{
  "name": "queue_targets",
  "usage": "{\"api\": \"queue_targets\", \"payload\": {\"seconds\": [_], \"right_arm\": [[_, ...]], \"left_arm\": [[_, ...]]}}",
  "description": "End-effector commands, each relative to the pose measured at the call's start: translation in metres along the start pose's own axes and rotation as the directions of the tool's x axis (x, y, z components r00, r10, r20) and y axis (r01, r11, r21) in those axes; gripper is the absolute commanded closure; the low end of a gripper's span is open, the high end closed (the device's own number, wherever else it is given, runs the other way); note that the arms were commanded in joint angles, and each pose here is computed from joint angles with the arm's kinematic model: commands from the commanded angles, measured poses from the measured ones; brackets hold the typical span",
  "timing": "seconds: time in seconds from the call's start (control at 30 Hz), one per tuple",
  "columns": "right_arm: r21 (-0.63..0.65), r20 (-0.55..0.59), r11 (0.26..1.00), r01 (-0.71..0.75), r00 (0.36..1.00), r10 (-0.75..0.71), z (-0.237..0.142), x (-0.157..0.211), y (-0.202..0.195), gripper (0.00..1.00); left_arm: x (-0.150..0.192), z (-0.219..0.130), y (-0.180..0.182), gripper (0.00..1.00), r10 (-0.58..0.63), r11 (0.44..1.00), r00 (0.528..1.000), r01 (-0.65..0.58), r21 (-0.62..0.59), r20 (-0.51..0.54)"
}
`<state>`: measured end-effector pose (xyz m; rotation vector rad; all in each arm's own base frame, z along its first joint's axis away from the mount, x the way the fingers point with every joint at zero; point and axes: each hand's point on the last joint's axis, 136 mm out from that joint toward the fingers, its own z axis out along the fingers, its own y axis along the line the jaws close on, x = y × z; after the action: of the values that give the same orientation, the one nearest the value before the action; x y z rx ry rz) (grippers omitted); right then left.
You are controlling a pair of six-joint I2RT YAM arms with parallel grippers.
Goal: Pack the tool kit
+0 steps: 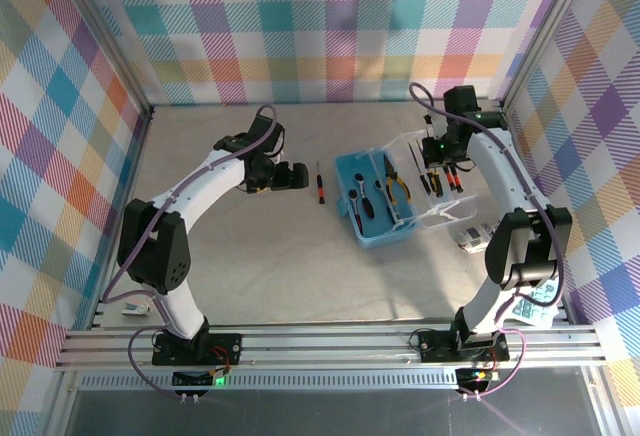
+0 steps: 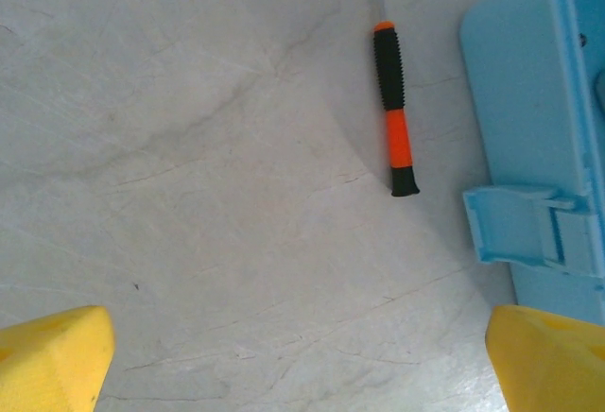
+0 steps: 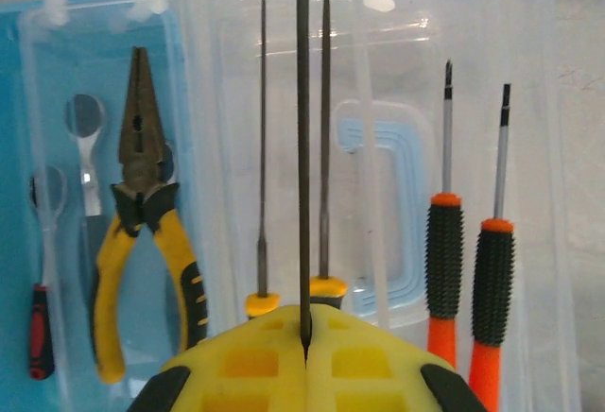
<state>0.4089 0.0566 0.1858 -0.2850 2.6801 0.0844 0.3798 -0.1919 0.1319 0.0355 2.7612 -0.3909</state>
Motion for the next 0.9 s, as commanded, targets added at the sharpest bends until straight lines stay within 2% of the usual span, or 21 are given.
{"api": "queue_targets", "payload": {"seconds": [0.0, 0.2, 0.37, 0.4, 0.47, 0.57, 0.87], "right_arm": [[0.003, 0.029, 0.998, 0.061, 0.998, -0.061, -0.005, -0.013, -0.001, 1.0], [-0.057, 0.004, 0.997, 0.053, 0.999, -0.053, 0.012, -0.012, 0.009, 0.99], [-0.081, -0.007, 0.995, 0.058, 0.998, -0.058, 0.018, -0.011, 0.013, 0.91], [-0.081, -0.009, 0.995, 0.058, 0.998, -0.059, 0.018, -0.011, 0.012, 0.87], [-0.079, -0.013, 0.995, 0.058, 0.998, -0.059, 0.019, -0.011, 0.012, 0.68], [-0.078, -0.01, 0.996, 0.051, 0.999, -0.052, 0.011, -0.014, 0.013, 0.51], [-0.108, 0.094, 0.993, 0.041, 0.995, -0.031, -0.051, -0.019, 0.031, 0.36]], "left_arm": [[-0.001, 0.008, -0.005, 0.0, 0.015, 1.0, 1.0, -0.015, 0.004, -0.016], [0.0, 0.021, -0.018, 0.02, 0.033, 0.999, 0.998, -0.032, 0.028, -0.046], [-0.003, 0.027, -0.021, 0.02, 0.038, 0.999, 0.998, -0.036, 0.033, -0.054], [-0.003, 0.029, -0.022, 0.02, 0.037, 0.999, 0.998, -0.035, 0.033, -0.058], [-0.004, 0.033, -0.024, 0.03, 0.041, 0.999, 0.997, -0.039, 0.035, -0.062], [0.0, 0.043, -0.025, 0.05, 0.048, 0.999, 0.996, -0.046, 0.024, -0.079], [0.025, 0.082, -0.045, 0.08, 0.076, 0.997, 0.988, -0.076, 0.006, -0.135]]}}
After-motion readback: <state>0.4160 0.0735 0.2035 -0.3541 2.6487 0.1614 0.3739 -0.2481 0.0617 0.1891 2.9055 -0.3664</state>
